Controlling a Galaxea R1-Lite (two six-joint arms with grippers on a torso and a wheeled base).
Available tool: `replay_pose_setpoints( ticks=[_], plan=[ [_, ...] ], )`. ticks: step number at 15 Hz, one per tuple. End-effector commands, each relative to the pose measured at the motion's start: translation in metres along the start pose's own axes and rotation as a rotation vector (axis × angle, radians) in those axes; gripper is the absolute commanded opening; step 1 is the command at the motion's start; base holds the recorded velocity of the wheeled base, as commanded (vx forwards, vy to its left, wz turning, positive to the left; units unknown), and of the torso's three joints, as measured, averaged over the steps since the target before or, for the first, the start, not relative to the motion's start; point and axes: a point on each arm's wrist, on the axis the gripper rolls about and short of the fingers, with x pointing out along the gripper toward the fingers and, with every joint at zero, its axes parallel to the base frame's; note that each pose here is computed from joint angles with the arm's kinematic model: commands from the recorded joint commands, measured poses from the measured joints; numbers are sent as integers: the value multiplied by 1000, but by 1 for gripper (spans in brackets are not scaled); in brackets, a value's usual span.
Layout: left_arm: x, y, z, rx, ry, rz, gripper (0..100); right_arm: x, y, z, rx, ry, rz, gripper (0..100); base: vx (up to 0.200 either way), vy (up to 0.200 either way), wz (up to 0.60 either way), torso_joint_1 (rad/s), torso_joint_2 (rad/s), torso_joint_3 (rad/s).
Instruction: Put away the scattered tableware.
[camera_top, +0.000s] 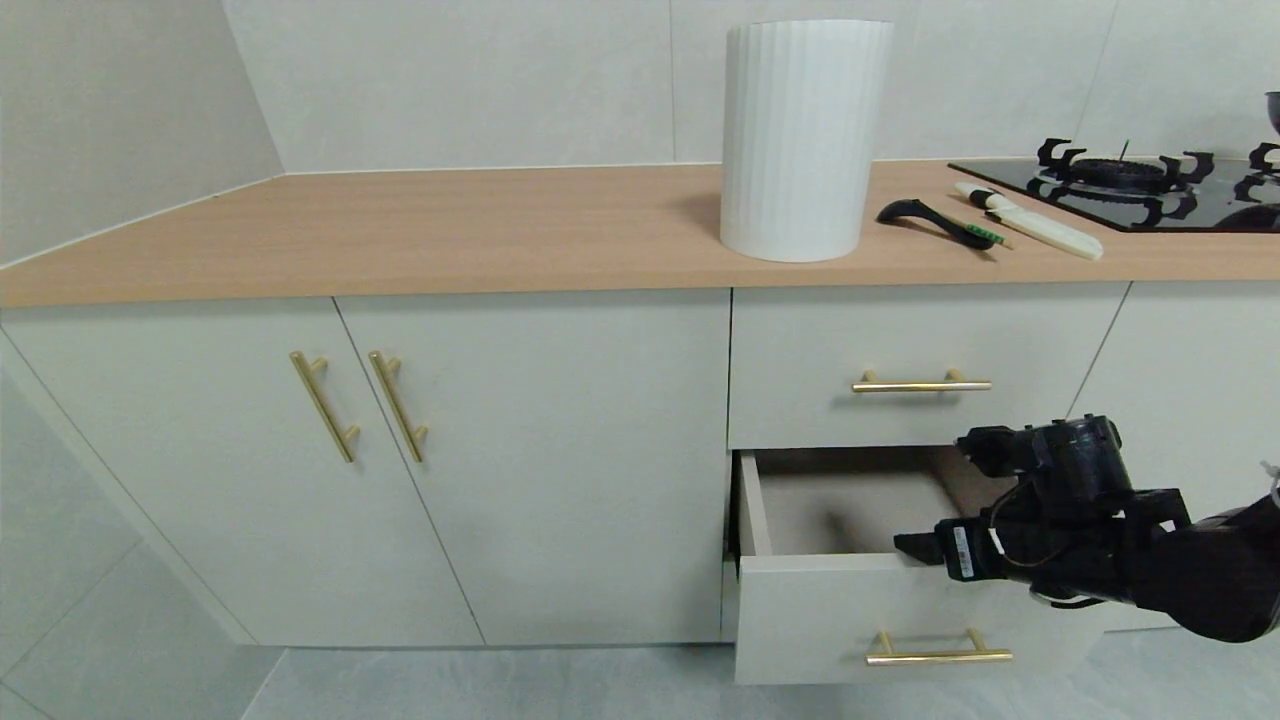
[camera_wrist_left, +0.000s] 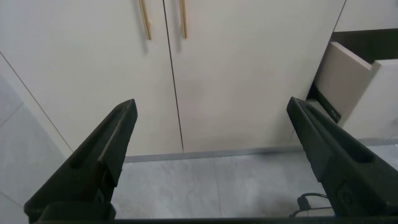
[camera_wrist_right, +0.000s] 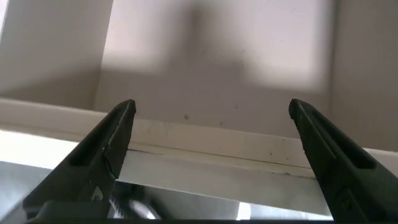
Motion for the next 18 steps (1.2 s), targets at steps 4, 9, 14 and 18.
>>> replay_pose_setpoints(
  ticks=[4,9,14,18],
  plan=[
    [0,0,0,0,2,0,100,-11,4,-5,-87,77,11,100,0,0,0,0,0,0],
    [0,0,0,0,2,0,100,-18,4,-18,-173,214,37,100,0,0,0,0,0,0],
    [0,0,0,0,2,0,100,-31,4,-25,-252,313,88,100,0,0,0,0,0,0],
    [0,0,0,0,2,0,100,-39,7,-32,-299,405,103,100,0,0,0,0,0,0]
  ],
)
